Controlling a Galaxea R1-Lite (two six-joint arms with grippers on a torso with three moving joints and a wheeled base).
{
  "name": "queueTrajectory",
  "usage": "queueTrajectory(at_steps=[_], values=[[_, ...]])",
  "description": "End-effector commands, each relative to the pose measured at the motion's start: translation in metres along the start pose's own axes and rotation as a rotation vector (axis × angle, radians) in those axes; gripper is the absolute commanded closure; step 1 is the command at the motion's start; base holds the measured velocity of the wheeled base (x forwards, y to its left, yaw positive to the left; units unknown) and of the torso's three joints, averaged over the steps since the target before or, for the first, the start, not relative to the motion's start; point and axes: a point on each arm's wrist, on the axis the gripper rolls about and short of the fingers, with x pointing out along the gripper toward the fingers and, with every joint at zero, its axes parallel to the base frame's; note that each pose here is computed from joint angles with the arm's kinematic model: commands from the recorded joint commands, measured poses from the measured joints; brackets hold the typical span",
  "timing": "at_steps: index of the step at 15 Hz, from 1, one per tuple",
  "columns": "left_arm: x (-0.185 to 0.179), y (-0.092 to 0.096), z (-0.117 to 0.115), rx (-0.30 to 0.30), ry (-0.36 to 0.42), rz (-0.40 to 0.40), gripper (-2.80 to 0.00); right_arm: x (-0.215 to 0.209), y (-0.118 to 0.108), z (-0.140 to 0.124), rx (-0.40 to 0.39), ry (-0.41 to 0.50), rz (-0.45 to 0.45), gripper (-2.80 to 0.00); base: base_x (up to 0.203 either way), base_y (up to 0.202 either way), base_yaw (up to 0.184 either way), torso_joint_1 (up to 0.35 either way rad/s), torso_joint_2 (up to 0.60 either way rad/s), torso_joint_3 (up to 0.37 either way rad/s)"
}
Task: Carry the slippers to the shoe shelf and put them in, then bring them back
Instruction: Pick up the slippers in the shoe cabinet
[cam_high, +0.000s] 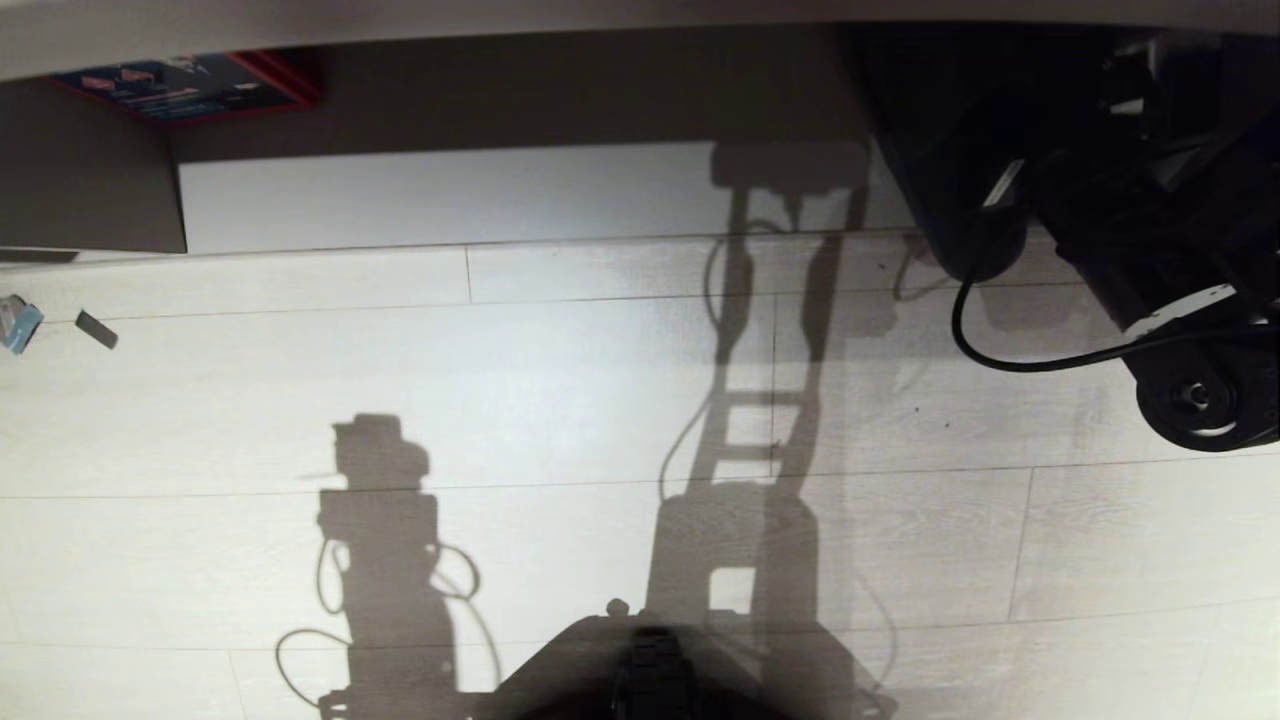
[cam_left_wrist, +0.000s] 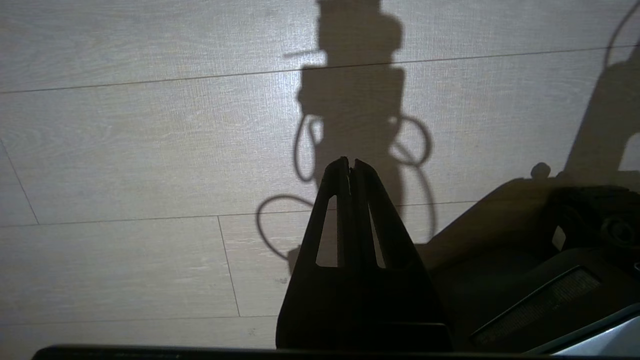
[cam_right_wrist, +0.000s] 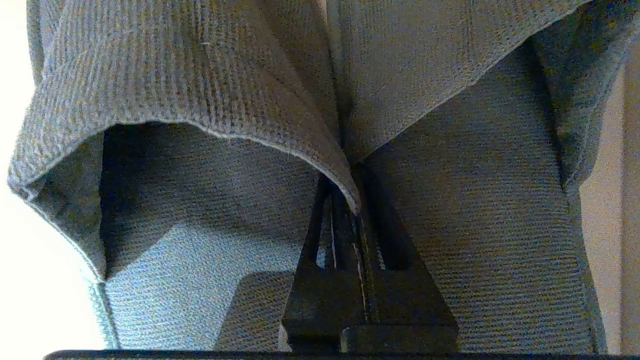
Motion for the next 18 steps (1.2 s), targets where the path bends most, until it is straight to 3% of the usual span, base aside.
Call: queueTrajectory(at_steps=[1, 6, 14, 18], values=[[0.001, 0.000, -0.002, 0.000, 0.008, 0.000, 0.00, -0.011, 0.003, 0.015, 0.018, -0.002, 0.017, 0.00, 0.000, 0.000, 0.000, 0.000, 0.00, 0.000], [0.001, 0.000, -0.002, 0.000, 0.008, 0.000, 0.00, -0.044, 0.013, 0.043, 0.073, 0.029, 0.076, 0.00, 0.000, 0.000, 0.000, 0.000, 0.00, 0.000], [0.001, 0.000, -0.002, 0.000, 0.009, 0.000, 0.00, -0.095, 0.013, 0.047, 0.073, 0.105, 0.105, 0.00, 0.000, 0.000, 0.000, 0.000, 0.00, 0.000], [0.001, 0.000, -0.002, 0.000, 0.009, -0.002, 0.00, -0.091, 0.015, 0.039, 0.065, 0.127, 0.090, 0.00, 0.000, 0.000, 0.000, 0.000, 0.00, 0.000]])
